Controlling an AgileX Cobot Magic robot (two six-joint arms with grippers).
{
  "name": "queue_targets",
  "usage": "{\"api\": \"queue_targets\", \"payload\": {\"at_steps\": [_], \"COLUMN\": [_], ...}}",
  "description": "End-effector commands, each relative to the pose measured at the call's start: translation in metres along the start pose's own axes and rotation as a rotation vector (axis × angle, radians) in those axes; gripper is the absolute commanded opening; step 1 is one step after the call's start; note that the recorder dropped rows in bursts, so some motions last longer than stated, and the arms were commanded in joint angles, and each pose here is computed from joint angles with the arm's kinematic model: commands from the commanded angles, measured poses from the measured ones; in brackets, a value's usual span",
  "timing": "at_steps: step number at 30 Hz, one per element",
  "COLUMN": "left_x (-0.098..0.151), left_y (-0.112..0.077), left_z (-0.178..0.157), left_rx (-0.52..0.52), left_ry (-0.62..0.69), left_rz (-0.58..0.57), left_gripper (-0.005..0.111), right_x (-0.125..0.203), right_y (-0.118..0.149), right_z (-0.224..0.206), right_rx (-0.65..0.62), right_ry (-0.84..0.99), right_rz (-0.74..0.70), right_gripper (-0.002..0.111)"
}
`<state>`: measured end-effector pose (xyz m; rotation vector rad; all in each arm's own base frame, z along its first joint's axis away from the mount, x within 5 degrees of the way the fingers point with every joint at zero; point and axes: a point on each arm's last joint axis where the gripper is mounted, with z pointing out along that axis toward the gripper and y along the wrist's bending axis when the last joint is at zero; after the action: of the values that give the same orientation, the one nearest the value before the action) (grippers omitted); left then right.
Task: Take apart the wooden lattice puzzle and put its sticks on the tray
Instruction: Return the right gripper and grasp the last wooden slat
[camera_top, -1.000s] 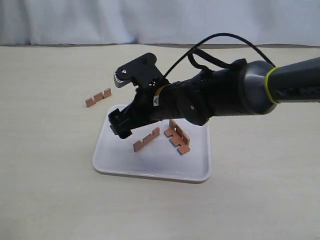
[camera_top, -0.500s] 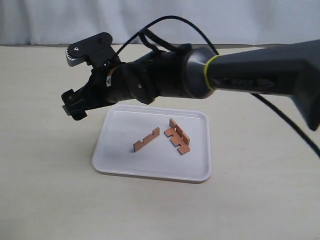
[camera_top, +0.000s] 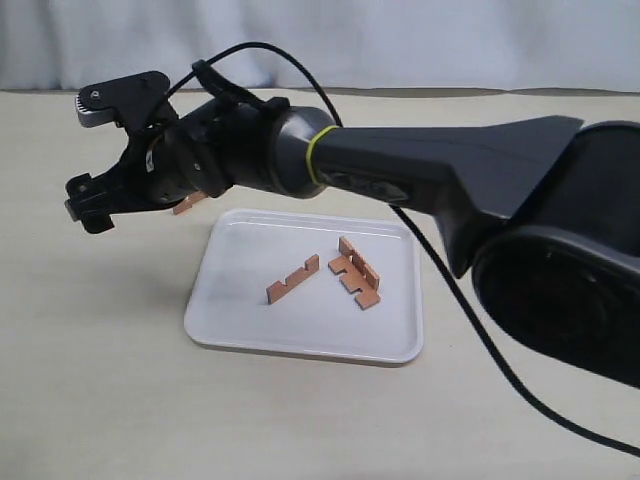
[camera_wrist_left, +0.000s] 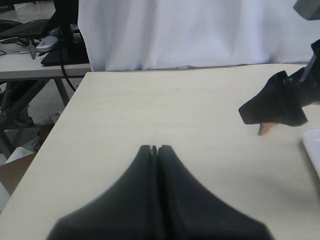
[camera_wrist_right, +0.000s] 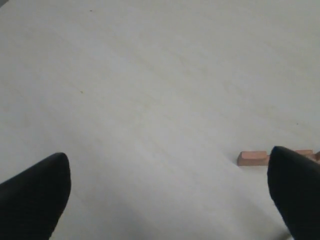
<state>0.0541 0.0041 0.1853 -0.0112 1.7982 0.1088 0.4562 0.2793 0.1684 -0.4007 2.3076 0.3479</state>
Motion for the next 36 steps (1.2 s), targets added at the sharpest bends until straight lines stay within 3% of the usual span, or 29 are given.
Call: {"api": "queue_targets", "payload": {"at_steps": [1,5,12,30,33,36], "left_x": [0.000,0.000,0.000,0.000,0.000,0.000], "left_y": [0.000,0.000,0.000,0.000,0.000,0.000], "left_z": [0.000,0.000,0.000,0.000,0.000,0.000], "left_rx": [-0.001,-0.001,-0.001,-0.001,-0.001,-0.001], "left_ry": [-0.009,-0.009,-0.009,-0.009,-0.009,-0.009], "left_rz": [-0.002,-0.002,-0.002,-0.002,-0.002,-0.002], "left_gripper": [0.000,0.000,0.000,0.000,0.000,0.000], "right_x": [-0.001,0.002,0.011,0.034,0.032,0.032], "right_y": [-0.003,-0.004,-0.007,-0.021,-0.022,-0.022], "right_z": [0.007,0.012,0.028,0.060,0.060,0.060], "right_rx": [0.173,0.331,0.364,0.423,0.428,0.428], "right_ry": [0.027,-0.008,-0.096,-0.160,-0.179,-0.181], "right_rz": [0.008,0.037,0.233,0.195,0.185,0.188], "right_gripper": [0.110,0.110,0.110,0.110,0.104,0.092]}}
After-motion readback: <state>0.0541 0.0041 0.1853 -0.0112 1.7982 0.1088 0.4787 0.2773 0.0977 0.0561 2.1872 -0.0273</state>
